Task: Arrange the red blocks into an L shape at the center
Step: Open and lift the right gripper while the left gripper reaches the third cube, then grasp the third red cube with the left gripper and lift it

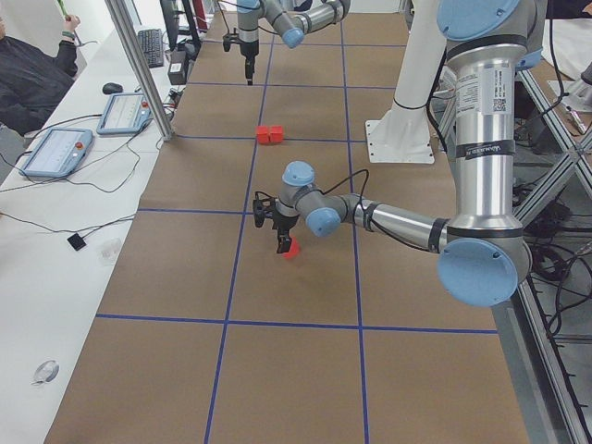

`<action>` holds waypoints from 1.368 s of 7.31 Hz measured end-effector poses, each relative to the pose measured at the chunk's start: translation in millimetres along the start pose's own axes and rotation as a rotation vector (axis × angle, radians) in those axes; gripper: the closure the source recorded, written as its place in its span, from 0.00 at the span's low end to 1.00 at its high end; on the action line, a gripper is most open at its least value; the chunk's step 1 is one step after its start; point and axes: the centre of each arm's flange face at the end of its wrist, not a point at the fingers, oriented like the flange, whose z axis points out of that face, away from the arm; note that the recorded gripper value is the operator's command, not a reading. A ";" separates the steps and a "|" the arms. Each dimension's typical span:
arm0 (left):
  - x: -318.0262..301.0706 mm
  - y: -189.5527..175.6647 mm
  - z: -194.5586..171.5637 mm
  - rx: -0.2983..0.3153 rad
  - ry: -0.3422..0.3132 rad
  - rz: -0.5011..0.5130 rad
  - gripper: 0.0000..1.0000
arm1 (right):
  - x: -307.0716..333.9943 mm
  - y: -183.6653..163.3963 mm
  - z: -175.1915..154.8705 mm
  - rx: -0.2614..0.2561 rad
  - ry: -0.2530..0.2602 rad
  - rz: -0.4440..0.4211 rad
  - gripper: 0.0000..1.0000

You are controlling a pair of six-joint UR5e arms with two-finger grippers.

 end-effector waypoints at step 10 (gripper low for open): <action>14.5 23.7 17.6 -0.047 -0.007 -0.039 0.00 | 9.5 2.8 10.6 -0.012 0.012 0.007 0.01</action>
